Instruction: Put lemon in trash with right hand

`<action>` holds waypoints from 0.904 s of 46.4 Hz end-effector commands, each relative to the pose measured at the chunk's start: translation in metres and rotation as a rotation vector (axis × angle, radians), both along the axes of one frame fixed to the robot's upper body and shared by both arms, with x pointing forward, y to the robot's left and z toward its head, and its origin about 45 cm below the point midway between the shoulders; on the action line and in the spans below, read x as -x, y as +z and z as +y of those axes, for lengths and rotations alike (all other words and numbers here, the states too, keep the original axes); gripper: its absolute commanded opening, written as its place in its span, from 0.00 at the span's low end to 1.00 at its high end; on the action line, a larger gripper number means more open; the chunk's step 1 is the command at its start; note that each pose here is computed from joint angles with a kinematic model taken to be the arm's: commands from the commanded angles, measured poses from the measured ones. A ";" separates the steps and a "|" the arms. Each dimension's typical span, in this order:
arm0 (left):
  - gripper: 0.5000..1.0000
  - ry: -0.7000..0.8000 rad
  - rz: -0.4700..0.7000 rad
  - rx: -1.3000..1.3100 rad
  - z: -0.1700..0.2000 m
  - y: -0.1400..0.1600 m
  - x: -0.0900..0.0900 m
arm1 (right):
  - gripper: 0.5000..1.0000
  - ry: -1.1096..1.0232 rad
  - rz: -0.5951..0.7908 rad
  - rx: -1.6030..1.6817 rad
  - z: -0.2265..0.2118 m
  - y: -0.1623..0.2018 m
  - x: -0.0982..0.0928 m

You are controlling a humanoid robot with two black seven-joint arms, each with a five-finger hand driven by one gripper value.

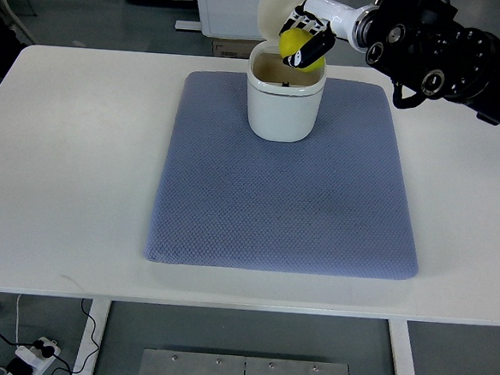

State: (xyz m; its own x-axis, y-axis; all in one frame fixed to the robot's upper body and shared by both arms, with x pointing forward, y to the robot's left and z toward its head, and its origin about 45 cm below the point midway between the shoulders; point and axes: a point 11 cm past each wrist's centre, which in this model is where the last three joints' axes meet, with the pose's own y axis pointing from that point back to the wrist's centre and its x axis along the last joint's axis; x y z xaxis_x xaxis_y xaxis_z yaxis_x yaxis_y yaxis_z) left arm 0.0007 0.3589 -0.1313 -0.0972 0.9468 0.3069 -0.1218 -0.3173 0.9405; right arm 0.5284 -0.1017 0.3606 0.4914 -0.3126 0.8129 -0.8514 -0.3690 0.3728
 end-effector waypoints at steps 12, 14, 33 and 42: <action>1.00 0.000 0.000 0.000 0.000 0.000 0.000 | 0.67 -0.006 0.000 -0.013 0.001 0.002 -0.001; 1.00 0.000 0.000 0.000 0.000 0.000 0.000 | 0.69 -0.006 0.000 -0.013 0.001 0.002 -0.001; 1.00 0.000 0.000 0.000 0.000 0.000 0.000 | 0.38 0.022 0.020 -0.006 0.006 0.001 0.003; 1.00 0.000 0.000 0.000 0.000 0.000 0.000 | 0.33 0.038 0.025 -0.003 0.010 0.005 0.005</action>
State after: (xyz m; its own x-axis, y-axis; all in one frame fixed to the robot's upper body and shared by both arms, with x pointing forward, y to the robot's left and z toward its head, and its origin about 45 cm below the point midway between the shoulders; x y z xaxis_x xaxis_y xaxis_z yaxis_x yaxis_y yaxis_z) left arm 0.0007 0.3589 -0.1313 -0.0972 0.9468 0.3068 -0.1219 -0.3173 0.9405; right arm 0.5244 -0.0936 0.3639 0.5214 -0.2995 0.7990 -0.8293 -0.3986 0.3917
